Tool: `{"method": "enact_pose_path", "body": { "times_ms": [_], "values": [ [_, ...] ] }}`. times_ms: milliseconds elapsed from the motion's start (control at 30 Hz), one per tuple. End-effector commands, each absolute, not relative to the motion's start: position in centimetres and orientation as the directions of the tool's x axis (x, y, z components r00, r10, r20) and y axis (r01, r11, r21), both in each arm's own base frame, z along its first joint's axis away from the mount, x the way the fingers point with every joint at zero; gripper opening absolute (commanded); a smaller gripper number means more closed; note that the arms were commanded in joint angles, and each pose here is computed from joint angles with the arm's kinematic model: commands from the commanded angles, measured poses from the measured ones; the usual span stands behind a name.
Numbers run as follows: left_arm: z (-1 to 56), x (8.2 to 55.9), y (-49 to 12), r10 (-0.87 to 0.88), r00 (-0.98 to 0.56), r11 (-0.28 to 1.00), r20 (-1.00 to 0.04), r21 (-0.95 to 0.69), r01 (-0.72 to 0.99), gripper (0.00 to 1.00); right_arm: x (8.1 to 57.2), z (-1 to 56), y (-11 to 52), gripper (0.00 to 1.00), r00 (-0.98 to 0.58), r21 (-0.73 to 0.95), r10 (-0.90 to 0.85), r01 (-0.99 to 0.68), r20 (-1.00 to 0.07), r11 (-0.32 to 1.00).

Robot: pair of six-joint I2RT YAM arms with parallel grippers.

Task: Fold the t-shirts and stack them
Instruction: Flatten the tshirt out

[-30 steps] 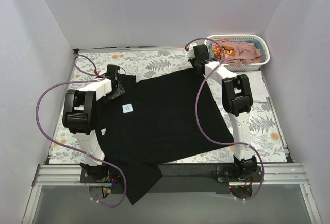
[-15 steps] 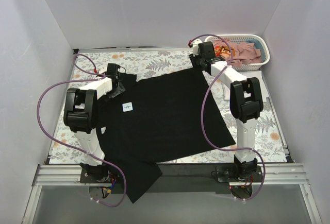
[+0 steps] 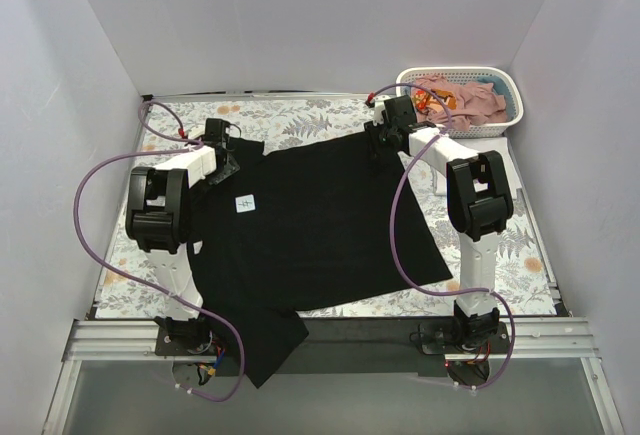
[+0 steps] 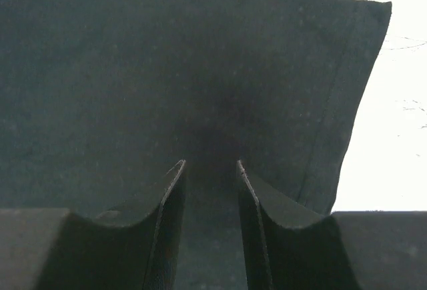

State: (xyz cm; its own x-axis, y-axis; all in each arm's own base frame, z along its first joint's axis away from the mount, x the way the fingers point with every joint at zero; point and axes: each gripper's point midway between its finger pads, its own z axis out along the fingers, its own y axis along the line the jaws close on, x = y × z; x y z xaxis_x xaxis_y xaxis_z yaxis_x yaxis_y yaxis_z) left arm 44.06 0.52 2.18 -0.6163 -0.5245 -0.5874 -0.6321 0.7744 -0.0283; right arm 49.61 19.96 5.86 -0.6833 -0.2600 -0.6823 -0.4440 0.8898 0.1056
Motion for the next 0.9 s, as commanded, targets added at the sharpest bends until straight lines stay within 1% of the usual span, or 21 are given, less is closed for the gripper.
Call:
{"method": "enact_pose_path", "body": {
  "times_ms": [0, 100, 200, 300, 367, 433, 500, 567, 600, 667, 733, 767, 800, 833, 867],
  "values": [
    [1.4, 44.9, 1.5, -0.511, -0.615, 0.774, -0.6, -0.011, -0.633, 0.61, 49.8, 5.6, 20.2, 0.43, -0.688, 0.124, -0.242, -0.437, -0.684, 0.891],
    [0.4, 45.2, 1.6, -0.499, -0.645, 0.79, -0.58, 0.003, -0.614, 0.62, 50.0, 4.8, 19.8, 0.43, -0.698, 0.115, -0.243, -0.424, -0.674, 0.898],
    [-0.6, 46.1, 1.6, -0.489, -0.673, 0.802, -0.555, 0.017, -0.597, 0.63, 50.5, 3.7, 19.1, 0.43, -0.737, 0.146, -0.197, -0.373, -0.646, 0.916],
    [-1.3, 48.1, 1.2, -0.451, -0.708, 0.834, -0.543, 0.027, -0.552, 0.63, 51.7, 2.2, 18.3, 0.43, -0.766, 0.168, -0.159, -0.33, -0.623, 0.929],
    [-0.6, 50.0, 1.0, -0.441, -0.708, 0.844, -0.553, 0.013, -0.536, 0.63, 53.1, 2.6, 17.6, 0.43, -0.764, 0.179, -0.136, -0.314, -0.631, 0.932],
    [-1.7, 50.8, 0.4, -0.431, -0.728, 0.858, -0.533, 0.007, -0.514, 0.64, 54.0, 1.8, 17.0, 0.43, -0.772, 0.181, -0.124, -0.297, -0.624, 0.938],
    [-1.0, 52.8, -0.3, -0.422, -0.723, 0.875, -0.547, -0.036, -0.483, 0.64, 55.9, 2.9, 16.4, 0.43, -0.747, 0.176, -0.112, -0.295, -0.655, 0.939],
    [-1.9, 53.6, -0.7, -0.413, -0.735, 0.884, -0.538, -0.046, -0.464, 0.66, 57.2, 2.8, 16.0, 0.43, -0.735, 0.17, -0.115, -0.3, -0.668, 0.939],
    [-1.4, 54.6, -0.9, -0.416, -0.724, 0.885, -0.55, -0.064, -0.46, 0.66, 58.5, 4.3, 16.1, 0.43, -0.706, 0.163, -0.112, -0.31, -0.699, 0.937],
    [-1.9, 55.3, -1.4, -0.414, -0.729, 0.891, -0.544, -0.08, -0.447, 0.67, 59.5, 4.8, 15.9, 0.44, -0.684, 0.137, -0.137, -0.331, -0.717, 0.934],
    [-0.3, 56.8, -1.7, -0.416, -0.71, 0.895, -0.568, -0.116, -0.431, 0.7, 60.6, 7.5, 16.5, 0.45, -0.646, 0.134, -0.135, -0.35, -0.752, 0.927],
    [1.7, 57.5, -2.1, -0.421, -0.691, 0.895, -0.588, -0.145, -0.422, 0.74, 60.6, 9.5, 16.9, 0.45, -0.613, 0.125, -0.156, -0.39, -0.774, 0.912],
    [1.8, 57.5, -2.1, -0.424, -0.689, 0.894, -0.587, -0.147, -0.424, 0.75, 60.4, 10.5, 16.8, 0.46, -0.602, 0.12, -0.157, -0.394, -0.783, 0.911],
    [4.7, 57.9, -2.2, -0.431, -0.657, 0.891, -0.618, -0.178, -0.417, 0.77, 59.8, 11.1, 17.2, 0.46, -0.6, 0.12, -0.164, -0.404, -0.783, 0.907],
    [6.1, 58.0, -2.1, -0.441, -0.637, 0.886, -0.633, -0.192, -0.423, 0.79, 59.3, 11.7, 17.2, 0.46, -0.595, 0.112, -0.17, -0.407, -0.785, 0.906]
  ]
}}
